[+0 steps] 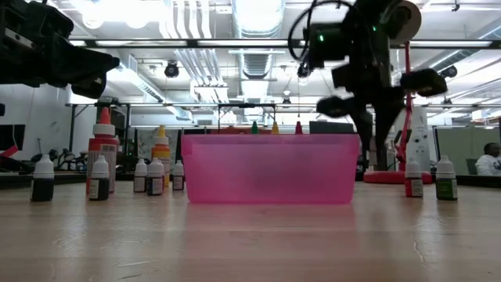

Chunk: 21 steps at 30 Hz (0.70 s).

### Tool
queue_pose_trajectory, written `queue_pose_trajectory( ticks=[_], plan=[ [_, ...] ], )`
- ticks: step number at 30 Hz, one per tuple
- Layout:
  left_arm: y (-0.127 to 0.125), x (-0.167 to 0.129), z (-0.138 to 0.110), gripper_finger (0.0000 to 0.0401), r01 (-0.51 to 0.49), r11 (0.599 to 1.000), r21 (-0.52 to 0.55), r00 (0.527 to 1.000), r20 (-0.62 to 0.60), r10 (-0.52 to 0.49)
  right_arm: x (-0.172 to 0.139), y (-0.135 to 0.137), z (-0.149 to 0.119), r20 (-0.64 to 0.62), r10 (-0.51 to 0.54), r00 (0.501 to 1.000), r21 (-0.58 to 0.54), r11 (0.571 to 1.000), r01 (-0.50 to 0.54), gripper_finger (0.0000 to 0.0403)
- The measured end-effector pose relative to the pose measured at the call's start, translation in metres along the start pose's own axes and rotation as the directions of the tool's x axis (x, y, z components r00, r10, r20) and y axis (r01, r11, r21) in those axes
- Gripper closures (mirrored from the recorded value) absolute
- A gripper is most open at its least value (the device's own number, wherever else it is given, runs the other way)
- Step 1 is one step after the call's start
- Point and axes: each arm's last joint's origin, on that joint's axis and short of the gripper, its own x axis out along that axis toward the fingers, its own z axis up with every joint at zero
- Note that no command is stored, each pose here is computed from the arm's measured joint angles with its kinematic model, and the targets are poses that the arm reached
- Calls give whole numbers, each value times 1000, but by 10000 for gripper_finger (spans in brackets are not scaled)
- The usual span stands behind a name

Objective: Pick & Place food coloring
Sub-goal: Put the small food coloring bottle into the red bin

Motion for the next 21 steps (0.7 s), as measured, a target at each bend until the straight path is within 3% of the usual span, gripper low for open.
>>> queue_pose_trajectory(
  ticks=[11,21],
  plan=[
    [0,0,0,398,0,1000,0,1000,0,0,-60,-15,28,106,-108,989,-98,988,118,337],
    [0,0,0,398,0,1000,0,1000,0,0,-67,-29,50,132,-127,983,-162,976,148,337]
  ],
)
